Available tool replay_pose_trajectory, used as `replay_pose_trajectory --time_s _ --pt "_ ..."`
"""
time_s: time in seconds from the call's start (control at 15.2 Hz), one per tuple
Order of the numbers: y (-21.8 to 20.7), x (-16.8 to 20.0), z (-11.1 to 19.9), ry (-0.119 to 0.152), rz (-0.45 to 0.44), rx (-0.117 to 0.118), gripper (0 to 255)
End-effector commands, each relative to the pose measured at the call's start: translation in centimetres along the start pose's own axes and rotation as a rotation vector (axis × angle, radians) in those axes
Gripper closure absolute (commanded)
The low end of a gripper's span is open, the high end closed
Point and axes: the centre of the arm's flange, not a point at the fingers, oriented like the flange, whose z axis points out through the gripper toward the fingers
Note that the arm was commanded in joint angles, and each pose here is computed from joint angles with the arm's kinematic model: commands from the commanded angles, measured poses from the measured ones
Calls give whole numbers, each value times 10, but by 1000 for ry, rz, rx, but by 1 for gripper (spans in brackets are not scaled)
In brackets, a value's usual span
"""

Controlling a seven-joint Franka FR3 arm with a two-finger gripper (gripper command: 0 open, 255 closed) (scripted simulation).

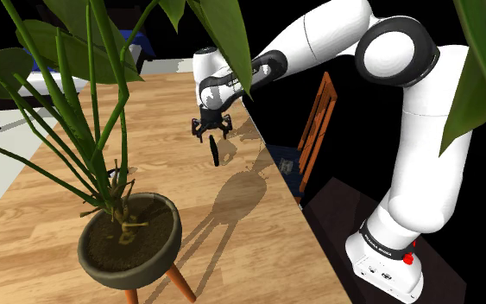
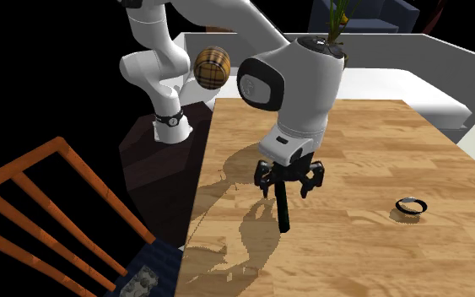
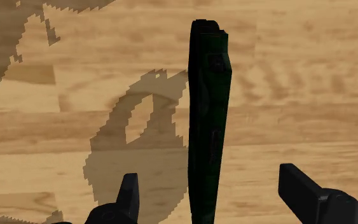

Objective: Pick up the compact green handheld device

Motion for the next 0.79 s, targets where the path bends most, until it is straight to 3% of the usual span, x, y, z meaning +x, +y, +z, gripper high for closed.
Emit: replay_pose_trajectory --time_s 0.0,0.4,0.46,0.73 --pt "-1 1 11 1 3 -1 0" --pt "-1 0 35 1 3 -1 0" --pt "-1 0 34 0 3 -1 255" --pt "-1 0 34 0 3 -1 255"
